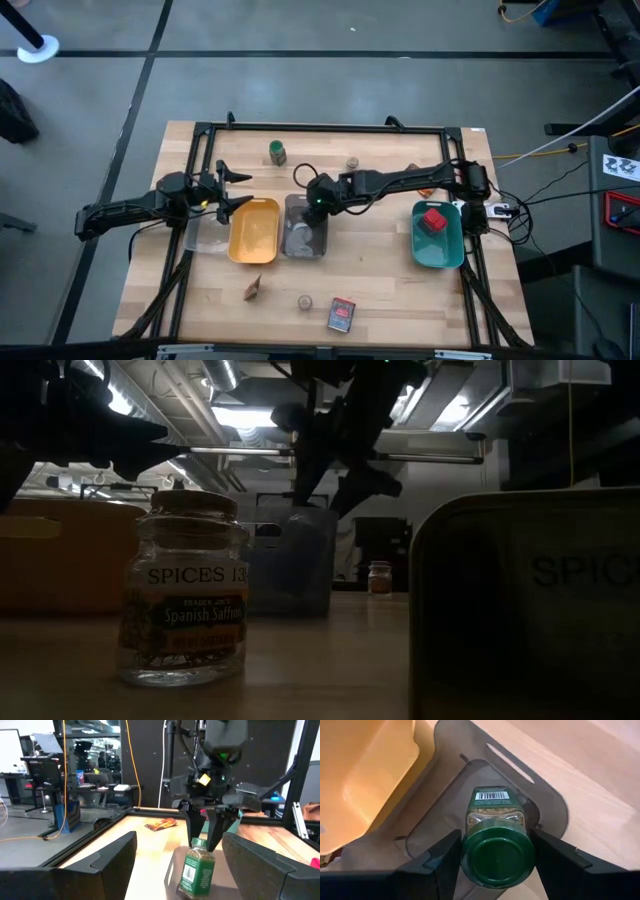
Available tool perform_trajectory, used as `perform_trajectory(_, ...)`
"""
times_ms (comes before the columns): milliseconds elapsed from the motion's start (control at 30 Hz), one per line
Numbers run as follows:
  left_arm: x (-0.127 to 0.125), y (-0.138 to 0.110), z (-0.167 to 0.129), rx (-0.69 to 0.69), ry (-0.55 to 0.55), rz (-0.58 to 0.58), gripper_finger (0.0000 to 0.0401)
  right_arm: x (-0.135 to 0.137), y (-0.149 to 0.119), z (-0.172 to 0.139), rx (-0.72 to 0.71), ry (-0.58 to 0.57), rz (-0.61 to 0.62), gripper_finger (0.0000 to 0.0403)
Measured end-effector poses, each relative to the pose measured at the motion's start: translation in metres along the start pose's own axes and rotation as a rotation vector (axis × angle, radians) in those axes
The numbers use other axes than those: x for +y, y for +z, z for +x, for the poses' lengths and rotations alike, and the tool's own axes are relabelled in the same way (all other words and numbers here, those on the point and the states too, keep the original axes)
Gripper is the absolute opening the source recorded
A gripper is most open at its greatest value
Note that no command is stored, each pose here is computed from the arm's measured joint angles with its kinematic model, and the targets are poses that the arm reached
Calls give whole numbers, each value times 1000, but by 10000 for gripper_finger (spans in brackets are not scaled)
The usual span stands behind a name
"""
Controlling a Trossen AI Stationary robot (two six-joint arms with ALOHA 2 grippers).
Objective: Sort spices by type
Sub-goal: Put the bottom green spice bottle into the black bin, then put the green spice bottle into the black bin
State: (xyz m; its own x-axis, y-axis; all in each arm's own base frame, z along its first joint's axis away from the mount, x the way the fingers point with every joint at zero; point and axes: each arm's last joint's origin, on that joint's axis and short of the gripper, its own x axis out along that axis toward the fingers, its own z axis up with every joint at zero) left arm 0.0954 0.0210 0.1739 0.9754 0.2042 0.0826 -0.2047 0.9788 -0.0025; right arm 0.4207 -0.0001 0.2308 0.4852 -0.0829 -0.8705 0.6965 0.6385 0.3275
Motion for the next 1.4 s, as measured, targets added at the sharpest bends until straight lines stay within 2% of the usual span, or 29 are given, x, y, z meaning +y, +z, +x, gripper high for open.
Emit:
perform_trajectory(233,0,0,0,3,0,0,279,1,1,1,-9,11,1,221)
perform_trajectory(500,0,0,0,3,0,0,279,7,7,1,-63,75,10,221)
perform_trajectory(767,0,0,0,4,0,0,279,6,8,1,-68,78,17,221)
perform_trajectory(1167,0,0,0,4,0,3,279,8,9,1,-58,107,23,268)
perform_trajectory(1400,0,0,0,3,0,3,279,8,10,0,-69,118,21,275)
